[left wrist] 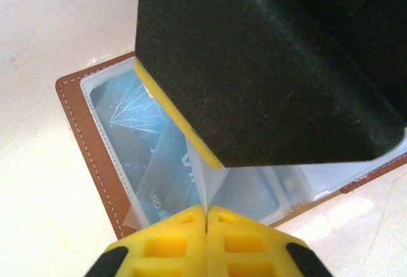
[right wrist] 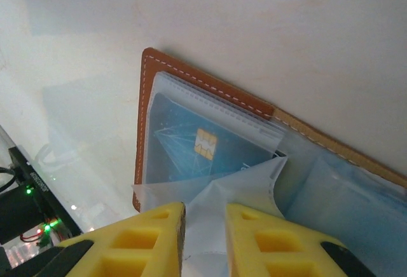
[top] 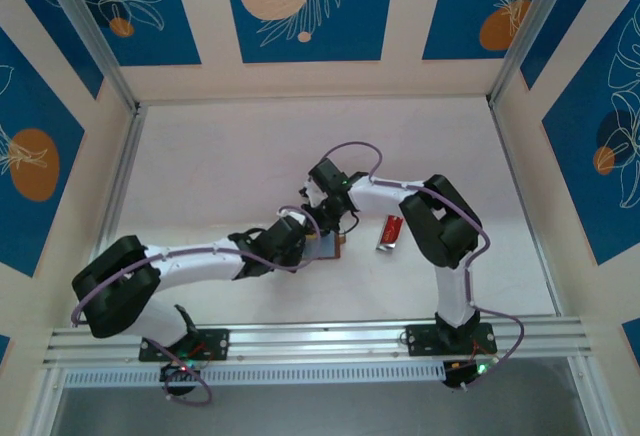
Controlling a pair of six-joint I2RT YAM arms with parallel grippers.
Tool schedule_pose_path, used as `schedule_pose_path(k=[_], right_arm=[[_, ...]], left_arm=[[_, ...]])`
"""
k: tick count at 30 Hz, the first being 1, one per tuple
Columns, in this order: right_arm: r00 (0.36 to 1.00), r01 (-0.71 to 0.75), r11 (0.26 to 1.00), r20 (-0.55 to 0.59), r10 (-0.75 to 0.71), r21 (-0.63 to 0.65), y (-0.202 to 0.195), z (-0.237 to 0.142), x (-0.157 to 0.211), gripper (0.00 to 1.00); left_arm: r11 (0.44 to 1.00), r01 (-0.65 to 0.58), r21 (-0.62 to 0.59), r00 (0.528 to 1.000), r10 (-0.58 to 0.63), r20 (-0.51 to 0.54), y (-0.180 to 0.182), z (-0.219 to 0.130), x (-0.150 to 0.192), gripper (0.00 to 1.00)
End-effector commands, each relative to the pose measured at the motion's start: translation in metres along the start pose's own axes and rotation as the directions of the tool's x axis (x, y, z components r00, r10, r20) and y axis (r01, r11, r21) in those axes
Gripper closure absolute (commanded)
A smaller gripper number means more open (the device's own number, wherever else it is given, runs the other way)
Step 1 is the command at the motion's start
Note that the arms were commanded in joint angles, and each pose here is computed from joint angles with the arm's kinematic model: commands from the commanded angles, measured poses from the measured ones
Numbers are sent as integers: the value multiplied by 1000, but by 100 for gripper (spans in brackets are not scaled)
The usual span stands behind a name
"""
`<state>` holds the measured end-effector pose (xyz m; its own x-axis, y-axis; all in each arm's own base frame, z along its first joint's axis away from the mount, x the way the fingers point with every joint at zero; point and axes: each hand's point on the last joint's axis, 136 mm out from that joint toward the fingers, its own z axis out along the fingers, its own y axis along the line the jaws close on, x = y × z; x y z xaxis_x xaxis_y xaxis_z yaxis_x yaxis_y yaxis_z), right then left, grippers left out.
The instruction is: Put the credit cards into the card holder
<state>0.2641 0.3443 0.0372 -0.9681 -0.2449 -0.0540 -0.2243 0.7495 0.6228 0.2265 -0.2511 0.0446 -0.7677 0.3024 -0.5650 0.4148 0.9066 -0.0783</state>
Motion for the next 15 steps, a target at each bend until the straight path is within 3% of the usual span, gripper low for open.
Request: schedule_pose_path(k=[1,9,15], right_arm=[[995,79,996,61,-77,-34,28,-37,3,75],[978,12,997,206,-28,81,-1,-88,-2,73],[976,-101,977,211,60,188,-39,-92,10,75]], left_arm=[[1000,-17,-12,999,16,-30,-3,2,-1,98],[1000,-15,6,999,16,-45,-10,2,-6,100],[999,-24,41,998,26,-51,-25,2,-14,100]])
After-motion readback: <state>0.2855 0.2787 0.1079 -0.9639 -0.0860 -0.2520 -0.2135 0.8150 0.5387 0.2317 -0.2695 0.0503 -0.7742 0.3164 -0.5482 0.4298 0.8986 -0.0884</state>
